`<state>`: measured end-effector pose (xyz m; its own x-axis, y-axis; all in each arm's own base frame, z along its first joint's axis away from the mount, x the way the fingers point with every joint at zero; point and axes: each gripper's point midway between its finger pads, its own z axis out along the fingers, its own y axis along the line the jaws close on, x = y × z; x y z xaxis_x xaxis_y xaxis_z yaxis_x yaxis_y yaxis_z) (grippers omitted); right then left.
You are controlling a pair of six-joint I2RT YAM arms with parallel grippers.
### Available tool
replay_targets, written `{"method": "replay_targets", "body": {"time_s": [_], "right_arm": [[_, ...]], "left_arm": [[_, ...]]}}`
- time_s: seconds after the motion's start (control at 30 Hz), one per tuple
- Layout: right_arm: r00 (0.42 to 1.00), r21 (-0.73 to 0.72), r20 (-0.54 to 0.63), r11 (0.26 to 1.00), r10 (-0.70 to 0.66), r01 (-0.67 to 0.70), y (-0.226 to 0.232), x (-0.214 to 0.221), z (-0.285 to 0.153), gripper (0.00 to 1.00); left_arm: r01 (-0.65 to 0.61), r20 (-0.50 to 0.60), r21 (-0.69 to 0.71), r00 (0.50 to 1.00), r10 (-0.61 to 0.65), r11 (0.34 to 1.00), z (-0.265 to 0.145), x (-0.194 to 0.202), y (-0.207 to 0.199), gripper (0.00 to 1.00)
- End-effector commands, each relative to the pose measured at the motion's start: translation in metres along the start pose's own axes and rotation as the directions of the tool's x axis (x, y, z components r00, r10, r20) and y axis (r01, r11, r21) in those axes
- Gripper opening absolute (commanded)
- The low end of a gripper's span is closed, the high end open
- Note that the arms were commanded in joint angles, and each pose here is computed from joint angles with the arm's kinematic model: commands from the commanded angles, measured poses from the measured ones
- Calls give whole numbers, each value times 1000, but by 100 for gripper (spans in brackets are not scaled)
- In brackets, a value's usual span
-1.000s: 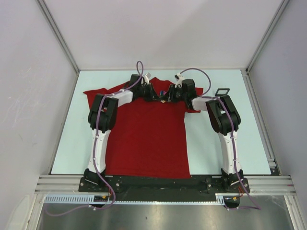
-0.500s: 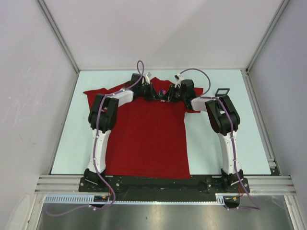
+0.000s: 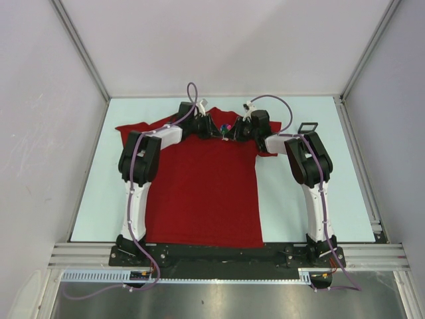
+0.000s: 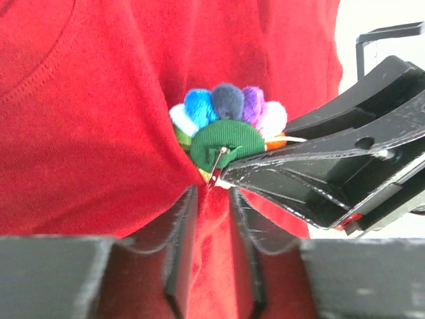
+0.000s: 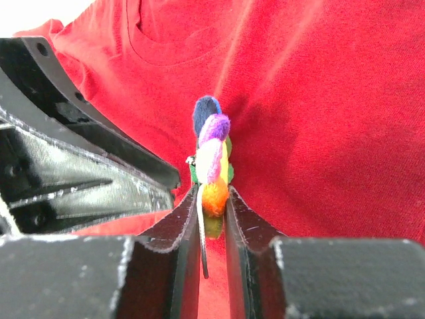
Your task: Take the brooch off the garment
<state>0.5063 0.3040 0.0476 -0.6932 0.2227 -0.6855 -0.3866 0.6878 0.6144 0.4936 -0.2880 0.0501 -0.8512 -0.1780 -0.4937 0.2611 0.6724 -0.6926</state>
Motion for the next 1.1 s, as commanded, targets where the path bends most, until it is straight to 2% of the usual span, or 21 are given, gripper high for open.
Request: {"method": "replay_targets", "body": {"time_s": [0.0, 0.1, 0.23, 0.27, 0.37, 0.6, 0.8, 0.9, 1.0, 1.07], "right_arm": [[1000, -19, 31, 1000, -4, 4, 5, -11, 2, 11], [1000, -22, 30, 1000, -6, 7, 6, -11, 2, 11], [1000, -30, 23, 1000, -8, 8, 7, -10, 2, 9], [1000, -34, 24, 999, -9, 9, 8, -11, 1, 7], [1000, -54, 17, 998, -11, 12, 10, -9, 2, 4], [1000, -88, 15, 996, -19, 20, 18, -9, 1, 0], [1000, -91, 12, 996, -25, 26, 18, -8, 1, 0], [1000, -98, 12, 995, -26, 27, 21, -8, 1, 0], [1000, -94, 10, 995, -29, 30, 21, -8, 1, 0], [999, -92, 13, 995, -30, 32, 20, -9, 0, 0]], "left_arm": [[-10, 93, 80, 996, 3, 997, -11, -31, -24, 27], [20, 101, 126, 994, -33, 992, -4, -41, -26, 21], [20, 161, 104, 986, -36, 994, -7, -64, -22, 22], [22, 164, 102, 986, -38, 995, -8, -65, -19, 30], [26, 162, 95, 986, -41, 995, -12, -64, -11, 43], [-22, 89, 118, 996, 11, 993, -6, -58, 2, 61], [-27, 36, 208, 999, 20, 978, 10, -49, -1, 61], [-29, 48, 262, 999, 17, 965, 13, -52, -8, 61], [-35, 52, 269, 998, 22, 962, 15, -53, -10, 58], [-31, 45, 270, 999, 20, 962, 16, -51, -9, 52]]}}
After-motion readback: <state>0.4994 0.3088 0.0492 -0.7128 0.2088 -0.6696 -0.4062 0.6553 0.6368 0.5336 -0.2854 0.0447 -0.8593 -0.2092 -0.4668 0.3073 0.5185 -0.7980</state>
